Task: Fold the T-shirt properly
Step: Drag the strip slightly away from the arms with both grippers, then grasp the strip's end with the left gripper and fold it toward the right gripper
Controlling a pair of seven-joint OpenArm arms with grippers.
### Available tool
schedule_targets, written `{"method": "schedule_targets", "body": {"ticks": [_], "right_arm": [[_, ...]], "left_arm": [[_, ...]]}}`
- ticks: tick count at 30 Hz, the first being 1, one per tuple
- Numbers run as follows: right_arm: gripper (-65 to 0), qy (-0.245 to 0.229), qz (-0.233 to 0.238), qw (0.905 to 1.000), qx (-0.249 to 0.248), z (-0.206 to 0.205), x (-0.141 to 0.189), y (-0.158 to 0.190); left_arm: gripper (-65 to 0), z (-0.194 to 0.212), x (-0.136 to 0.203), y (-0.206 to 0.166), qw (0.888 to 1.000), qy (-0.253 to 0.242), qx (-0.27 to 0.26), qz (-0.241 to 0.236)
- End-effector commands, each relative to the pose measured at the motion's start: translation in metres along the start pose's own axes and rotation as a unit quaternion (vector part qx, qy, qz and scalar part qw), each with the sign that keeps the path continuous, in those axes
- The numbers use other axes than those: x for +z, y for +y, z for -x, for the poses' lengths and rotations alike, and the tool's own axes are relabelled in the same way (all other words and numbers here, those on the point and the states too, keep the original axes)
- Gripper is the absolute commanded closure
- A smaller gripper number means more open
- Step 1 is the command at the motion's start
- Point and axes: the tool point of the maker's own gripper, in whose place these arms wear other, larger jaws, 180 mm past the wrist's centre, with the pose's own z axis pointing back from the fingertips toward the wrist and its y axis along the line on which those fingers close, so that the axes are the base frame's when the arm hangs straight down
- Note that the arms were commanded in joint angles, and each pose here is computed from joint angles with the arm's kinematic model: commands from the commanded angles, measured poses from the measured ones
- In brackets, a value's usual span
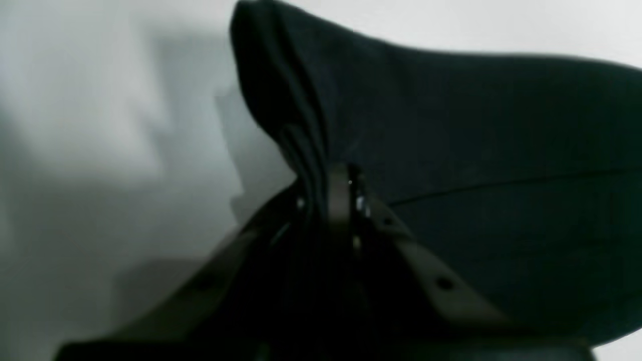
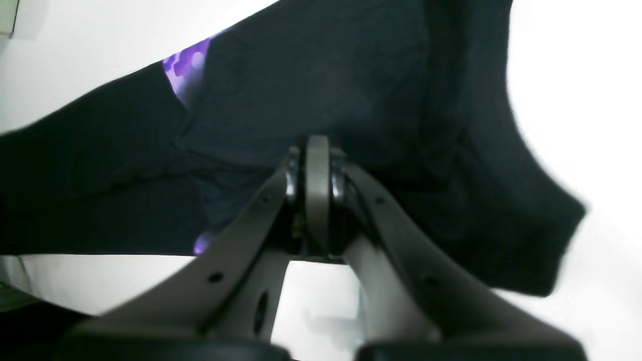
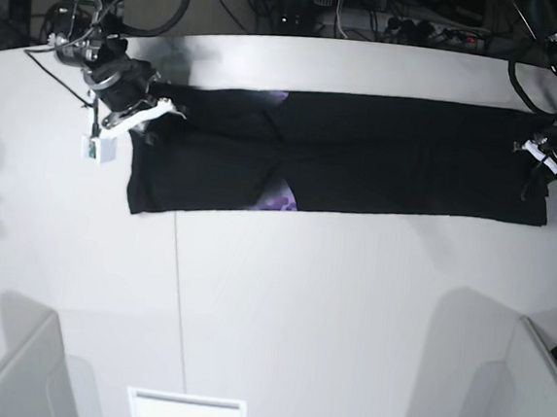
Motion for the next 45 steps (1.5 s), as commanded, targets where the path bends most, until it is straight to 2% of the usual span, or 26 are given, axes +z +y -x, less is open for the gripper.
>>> {"method": "schedule_targets", "body": {"ticks": [1, 4, 9, 13, 19, 28, 33, 39, 45], "right_arm": [[0.0, -0.024, -0.006, 0.9997, 0.008, -0.014, 0.004, 0.003], [0.0, -0.025, -0.006, 0.9996, 0.009, -0.015, 0.004, 0.003], [0.0, -0.027, -0.007, 0.9995, 0.01, -0.018, 0.002, 0.004], [0.0, -0.03, -0.007, 0.9995, 0.011, -0.02, 0.002, 0.004], [0.0, -0.034, -0.008, 0.9993, 0.013, -0.024, 0.001, 0.005], [0.0, -0.032, -0.007, 0.9994, 0.012, -0.022, 0.001, 0.004], [0.0, -0.031, -0.007, 0.9994, 0.012, -0.022, 0.001, 0.004], [0.0, -0.029, -0.007, 0.9995, 0.012, -0.021, 0.001, 0.004], [0.0, -0.029, -0.007, 0.9995, 0.012, -0.021, 0.001, 0.004]], "left_arm": [[0.0, -0.015, 0.011, 0.003, 0.999, -0.021, -0.025, -0.005], [0.0, -0.021, 0.023, -0.011, 0.998, -0.031, -0.057, -0.004], [0.0, -0.023, 0.035, -0.041, 0.996, -0.05, -0.068, 0.001], [0.0, -0.021, 0.033, -0.081, 0.993, -0.049, -0.099, 0.042], [0.0, -0.008, 0.019, -0.12, 0.995, -0.041, -0.053, 0.077], [0.0, -0.006, 0.002, -0.188, 0.986, -0.04, -0.046, 0.155], [0.0, -0.004, -0.005, -0.212, 0.985, -0.028, -0.017, 0.167], [0.0, -0.007, -0.008, -0.244, 0.979, -0.024, -0.028, 0.202], [0.0, -0.007, -0.01, -0.258, 0.978, -0.022, -0.008, 0.209]]}}
